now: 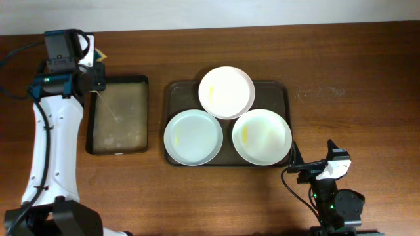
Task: Clean dirty plates on tray and stack at the side
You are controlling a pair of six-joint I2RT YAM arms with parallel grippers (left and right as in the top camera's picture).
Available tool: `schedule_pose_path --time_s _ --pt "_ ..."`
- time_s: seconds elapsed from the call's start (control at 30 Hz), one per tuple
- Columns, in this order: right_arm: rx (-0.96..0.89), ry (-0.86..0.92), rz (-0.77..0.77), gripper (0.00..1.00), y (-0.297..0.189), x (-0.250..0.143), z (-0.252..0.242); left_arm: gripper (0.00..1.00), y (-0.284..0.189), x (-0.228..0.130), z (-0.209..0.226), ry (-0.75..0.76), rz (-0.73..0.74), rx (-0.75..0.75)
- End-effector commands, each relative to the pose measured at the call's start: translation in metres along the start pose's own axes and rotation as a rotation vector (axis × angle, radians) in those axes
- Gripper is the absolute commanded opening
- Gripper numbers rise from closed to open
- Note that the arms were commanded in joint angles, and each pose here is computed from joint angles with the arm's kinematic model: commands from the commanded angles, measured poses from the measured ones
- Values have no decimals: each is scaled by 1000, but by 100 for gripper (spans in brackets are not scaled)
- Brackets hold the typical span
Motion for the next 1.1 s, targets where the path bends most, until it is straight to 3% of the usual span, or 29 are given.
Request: schedule_pose_path --time_s 0.0,0.2,1.07 --pt "3 1 1 98 0 -2 0 0 -2 3 -22 152 -8 3" --pt "3 1 1 98 0 -2 0 0 -12 11 -40 208 -25 216" --pt "3 1 1 98 0 -2 0 0 -6 9 -22 164 -8 246"
Point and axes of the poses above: each gripper's point midway between its finger pads, its own y axis out along the fingers, its own z axis along the line the jaws close on, x = y × z, the point moved 10 cm from there along -y, back along the fingers, and after that the axes turned 2 degrees about -y, right-handed, at the moved point
